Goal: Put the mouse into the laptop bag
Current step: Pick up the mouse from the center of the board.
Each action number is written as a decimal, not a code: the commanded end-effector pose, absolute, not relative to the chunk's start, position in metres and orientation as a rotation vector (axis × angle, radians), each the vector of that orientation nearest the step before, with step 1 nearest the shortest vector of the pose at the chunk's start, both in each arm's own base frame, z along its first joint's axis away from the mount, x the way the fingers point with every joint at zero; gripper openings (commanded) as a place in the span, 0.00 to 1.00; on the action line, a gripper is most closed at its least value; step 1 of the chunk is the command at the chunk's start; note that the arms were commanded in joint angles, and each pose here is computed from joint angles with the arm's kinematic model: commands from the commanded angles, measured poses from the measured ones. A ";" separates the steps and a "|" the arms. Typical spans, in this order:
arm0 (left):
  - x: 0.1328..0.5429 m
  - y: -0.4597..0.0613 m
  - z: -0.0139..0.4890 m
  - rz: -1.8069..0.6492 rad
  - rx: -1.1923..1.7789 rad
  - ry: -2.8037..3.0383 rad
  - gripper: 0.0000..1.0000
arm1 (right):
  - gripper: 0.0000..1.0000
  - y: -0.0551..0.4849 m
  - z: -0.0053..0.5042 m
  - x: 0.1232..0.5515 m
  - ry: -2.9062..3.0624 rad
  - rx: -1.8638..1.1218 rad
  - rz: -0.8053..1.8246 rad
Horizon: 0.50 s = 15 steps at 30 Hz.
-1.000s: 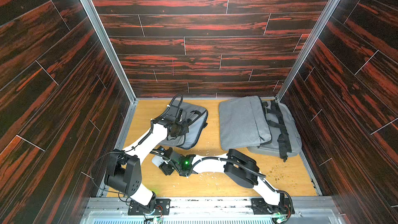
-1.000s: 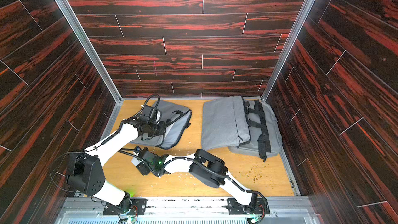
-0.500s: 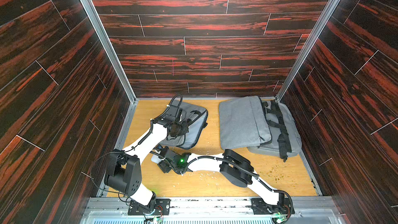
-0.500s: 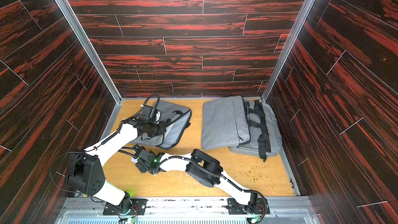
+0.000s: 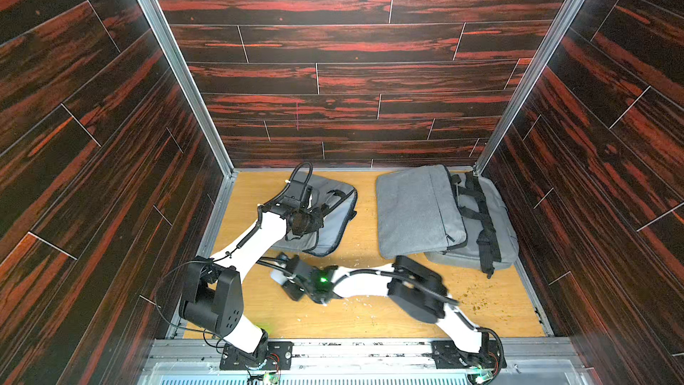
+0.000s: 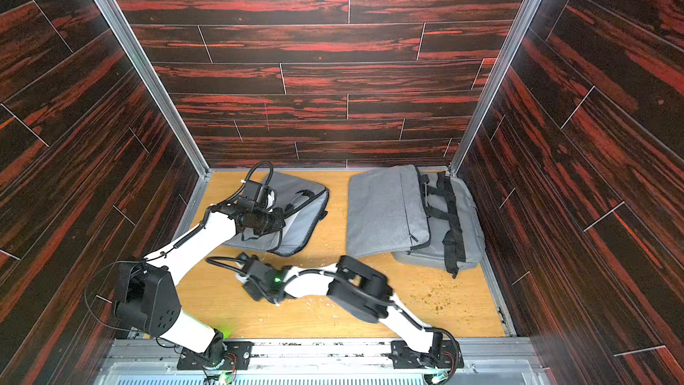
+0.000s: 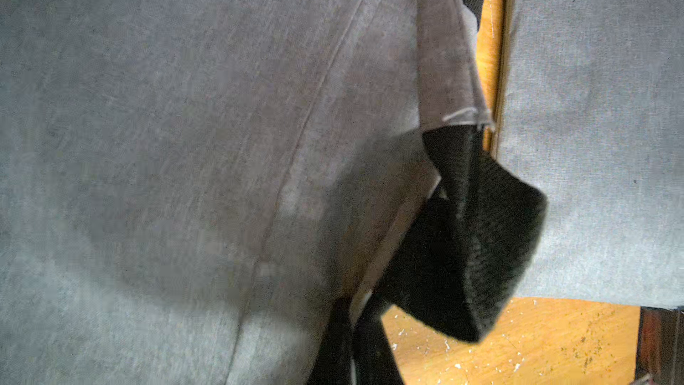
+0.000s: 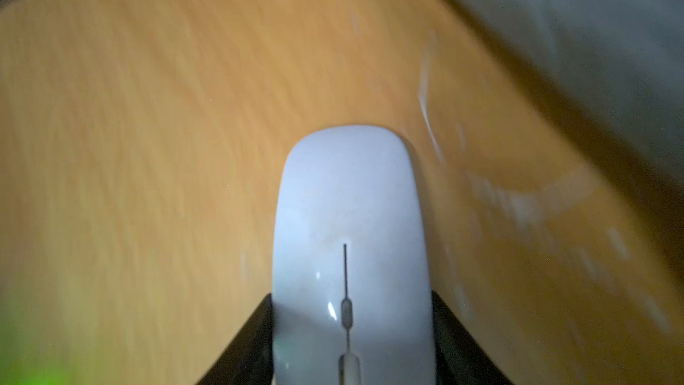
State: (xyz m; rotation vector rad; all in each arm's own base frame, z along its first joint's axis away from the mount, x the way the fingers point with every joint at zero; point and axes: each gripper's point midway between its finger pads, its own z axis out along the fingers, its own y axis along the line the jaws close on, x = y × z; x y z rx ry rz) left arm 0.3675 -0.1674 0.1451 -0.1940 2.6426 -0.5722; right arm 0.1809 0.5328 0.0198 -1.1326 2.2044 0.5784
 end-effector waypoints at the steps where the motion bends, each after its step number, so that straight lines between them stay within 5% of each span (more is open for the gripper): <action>1: 0.373 -0.172 0.160 -0.621 -0.170 2.606 0.00 | 0.39 0.484 0.000 0.157 2.347 -1.154 0.558; 9: 0.371 -0.173 0.155 -0.644 -0.180 2.619 0.00 | 0.37 0.377 0.032 0.142 2.420 -0.951 0.496; 15: 0.363 -0.172 0.151 -0.656 -0.191 2.638 0.00 | 0.37 0.337 0.067 0.169 2.415 -0.819 0.499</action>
